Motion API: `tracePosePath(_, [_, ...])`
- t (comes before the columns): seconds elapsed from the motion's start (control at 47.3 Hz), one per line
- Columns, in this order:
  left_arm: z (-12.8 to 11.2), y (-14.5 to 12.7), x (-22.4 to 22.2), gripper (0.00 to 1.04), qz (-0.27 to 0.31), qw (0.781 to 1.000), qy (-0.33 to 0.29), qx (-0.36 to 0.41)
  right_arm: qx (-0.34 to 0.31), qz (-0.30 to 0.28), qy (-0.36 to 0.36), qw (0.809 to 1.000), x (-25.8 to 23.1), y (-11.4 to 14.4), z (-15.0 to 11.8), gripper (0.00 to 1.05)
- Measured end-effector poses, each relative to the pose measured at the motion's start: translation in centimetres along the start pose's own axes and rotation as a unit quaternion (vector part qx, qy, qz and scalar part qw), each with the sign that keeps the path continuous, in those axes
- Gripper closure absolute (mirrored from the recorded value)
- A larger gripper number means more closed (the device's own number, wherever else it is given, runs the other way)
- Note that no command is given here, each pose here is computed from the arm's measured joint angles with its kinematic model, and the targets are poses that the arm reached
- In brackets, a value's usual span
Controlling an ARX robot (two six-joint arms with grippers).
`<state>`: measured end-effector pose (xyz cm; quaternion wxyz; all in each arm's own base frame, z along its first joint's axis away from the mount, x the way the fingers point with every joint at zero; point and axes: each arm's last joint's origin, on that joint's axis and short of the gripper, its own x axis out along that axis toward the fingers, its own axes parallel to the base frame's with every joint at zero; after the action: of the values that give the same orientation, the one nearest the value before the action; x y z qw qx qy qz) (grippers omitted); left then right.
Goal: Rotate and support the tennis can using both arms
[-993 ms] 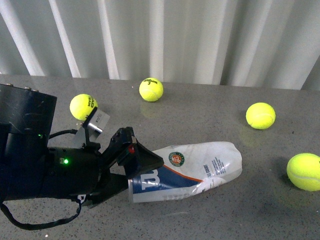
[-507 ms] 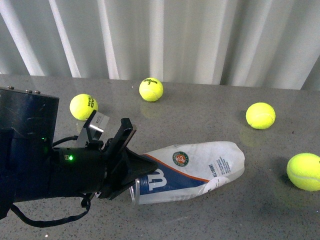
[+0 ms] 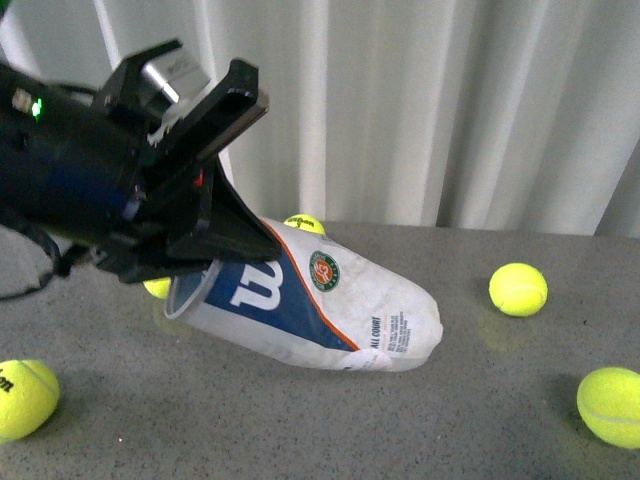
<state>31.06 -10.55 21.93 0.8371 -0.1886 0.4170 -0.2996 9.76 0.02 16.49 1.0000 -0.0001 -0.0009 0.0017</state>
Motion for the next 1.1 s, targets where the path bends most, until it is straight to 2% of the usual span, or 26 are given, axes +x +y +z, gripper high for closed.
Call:
tracePosePath(0.085, [1.5,-2.0,-0.8,1.01,0.05,0.995,0.03,0.075,0.0,0.0,0.0,1.0,0.0,0.0,0.0,0.07])
tracePosePath(0.148, [2.4,-3.2,-0.7,1.01,0.101,0.982,0.067,0.145,0.0,0.0,0.0,1.0,0.0,0.0,0.0,0.07])
tracePosePath(0.254, [3.4,-4.3,0.2,1.01,0.166,0.951,0.121,0.231,0.0,0.0,0.0,1.0,0.0,0.0,0.0,0.07])
tracePosePath(0.359, [4.5,-5.2,2.1,1.01,0.23,0.905,0.165,0.319,0.0,0.0,0.0,1.0,0.0,0.0,0.0,0.07])
tracePosePath(0.444, [4.2,-5.7,3.6,1.01,0.261,0.872,0.192,0.368,0.0,0.0,0.0,1.0,0.0,0.0,0.0,0.07])
tracePosePath(0.549, [3.0,-6.2,5.6,1.01,0.263,0.848,0.222,0.404,0.0,0.0,0.0,1.0,0.0,0.0,0.0,0.07])
tracePosePath(0.761, [2.0,-6.3,7.2,1.01,0.252,0.842,0.239,0.412,0.0,0.0,0.0,1.0,0.0,0.0,0.0,0.07])
tracePosePath(1.056, [2.4,-6.3,7.4,1.01,0.24,0.848,0.238,0.409,0.0,0.0,0.0,1.0,0.0,0.0,0.0,0.07])
tracePosePath(1.099, [2.5,-6.4,7.4,0.98,0.235,0.852,0.236,0.404,0.0,0.0,0.0,1.0,0.0,0.0,0.0,0.07])
